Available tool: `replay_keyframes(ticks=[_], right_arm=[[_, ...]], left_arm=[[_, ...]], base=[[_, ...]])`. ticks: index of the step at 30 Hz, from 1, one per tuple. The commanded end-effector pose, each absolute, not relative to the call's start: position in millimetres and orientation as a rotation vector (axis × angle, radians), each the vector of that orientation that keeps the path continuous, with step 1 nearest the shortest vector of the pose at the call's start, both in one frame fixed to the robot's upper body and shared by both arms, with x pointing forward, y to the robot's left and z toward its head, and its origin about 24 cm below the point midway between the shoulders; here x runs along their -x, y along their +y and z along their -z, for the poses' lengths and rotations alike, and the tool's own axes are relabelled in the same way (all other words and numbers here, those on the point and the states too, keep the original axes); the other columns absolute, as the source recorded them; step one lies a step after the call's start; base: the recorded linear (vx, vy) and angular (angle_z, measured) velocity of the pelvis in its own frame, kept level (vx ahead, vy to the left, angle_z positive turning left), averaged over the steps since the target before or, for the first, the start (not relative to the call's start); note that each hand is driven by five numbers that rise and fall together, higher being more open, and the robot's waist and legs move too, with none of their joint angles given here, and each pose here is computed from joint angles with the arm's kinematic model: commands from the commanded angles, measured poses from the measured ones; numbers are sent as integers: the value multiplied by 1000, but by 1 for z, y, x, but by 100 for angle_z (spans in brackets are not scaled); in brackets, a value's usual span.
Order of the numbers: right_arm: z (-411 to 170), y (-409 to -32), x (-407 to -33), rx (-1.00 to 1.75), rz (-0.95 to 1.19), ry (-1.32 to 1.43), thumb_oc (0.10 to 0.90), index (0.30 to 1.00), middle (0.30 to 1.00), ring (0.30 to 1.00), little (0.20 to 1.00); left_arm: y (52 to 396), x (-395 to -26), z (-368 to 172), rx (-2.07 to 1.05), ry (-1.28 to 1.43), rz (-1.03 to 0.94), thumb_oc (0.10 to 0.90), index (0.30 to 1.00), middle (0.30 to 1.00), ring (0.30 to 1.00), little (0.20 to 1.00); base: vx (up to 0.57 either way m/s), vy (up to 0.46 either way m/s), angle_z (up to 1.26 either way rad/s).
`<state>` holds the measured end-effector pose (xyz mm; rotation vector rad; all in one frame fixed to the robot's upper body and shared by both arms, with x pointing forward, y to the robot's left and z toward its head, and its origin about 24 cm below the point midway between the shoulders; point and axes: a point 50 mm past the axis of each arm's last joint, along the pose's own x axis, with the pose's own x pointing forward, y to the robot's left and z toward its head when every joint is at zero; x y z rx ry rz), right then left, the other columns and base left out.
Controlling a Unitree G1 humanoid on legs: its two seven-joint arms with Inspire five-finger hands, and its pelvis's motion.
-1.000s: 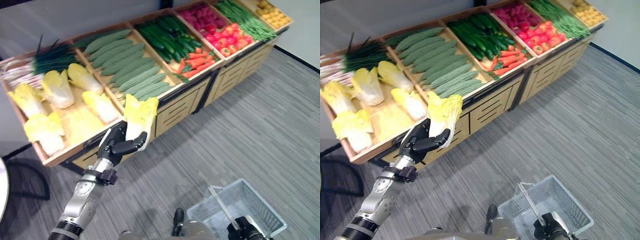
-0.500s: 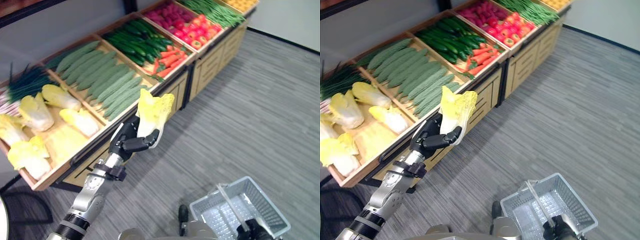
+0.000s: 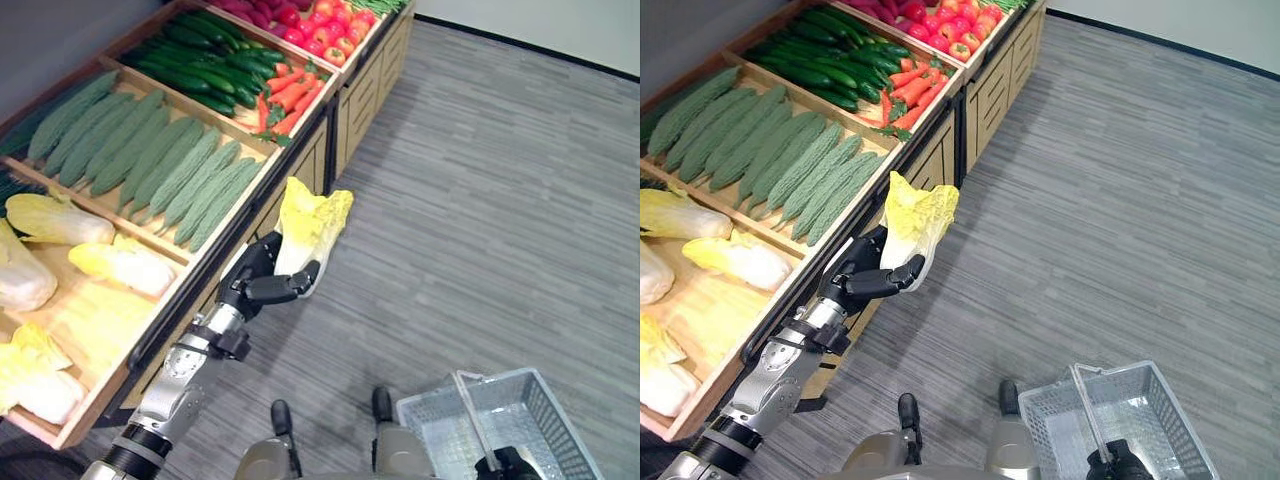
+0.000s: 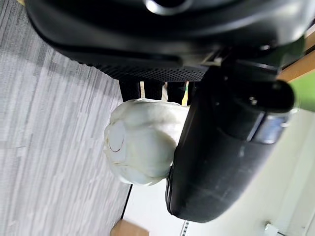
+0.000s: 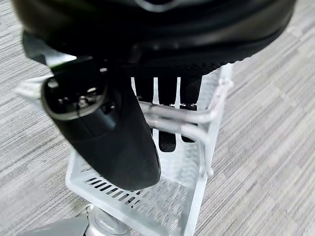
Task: Get the vegetables into the basket
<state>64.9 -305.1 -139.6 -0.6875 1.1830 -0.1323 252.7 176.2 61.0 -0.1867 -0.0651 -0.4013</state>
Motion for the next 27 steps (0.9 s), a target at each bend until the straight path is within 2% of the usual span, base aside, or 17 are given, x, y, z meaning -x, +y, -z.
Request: replay_keyframes(ticks=[1,12,27], right_arm=[[132,-310,-90,722,139,1099,400,300,300,300,300],[136,-304,-81,721,116,1112,400,300,300,300,300],[133,-315,-63,736,134,1145,400,300,300,300,300]], left_arm=[[165,-264,-124,213,-396,475,400,300,300,300,300],[178,-263,-121,159,-365,440,400,300,300,300,300],[172,-263,-114,209,-336,454,400,300,300,300,300]], base=[[-68,112,-52],[-6,50,-73],[32,-216,-27]])
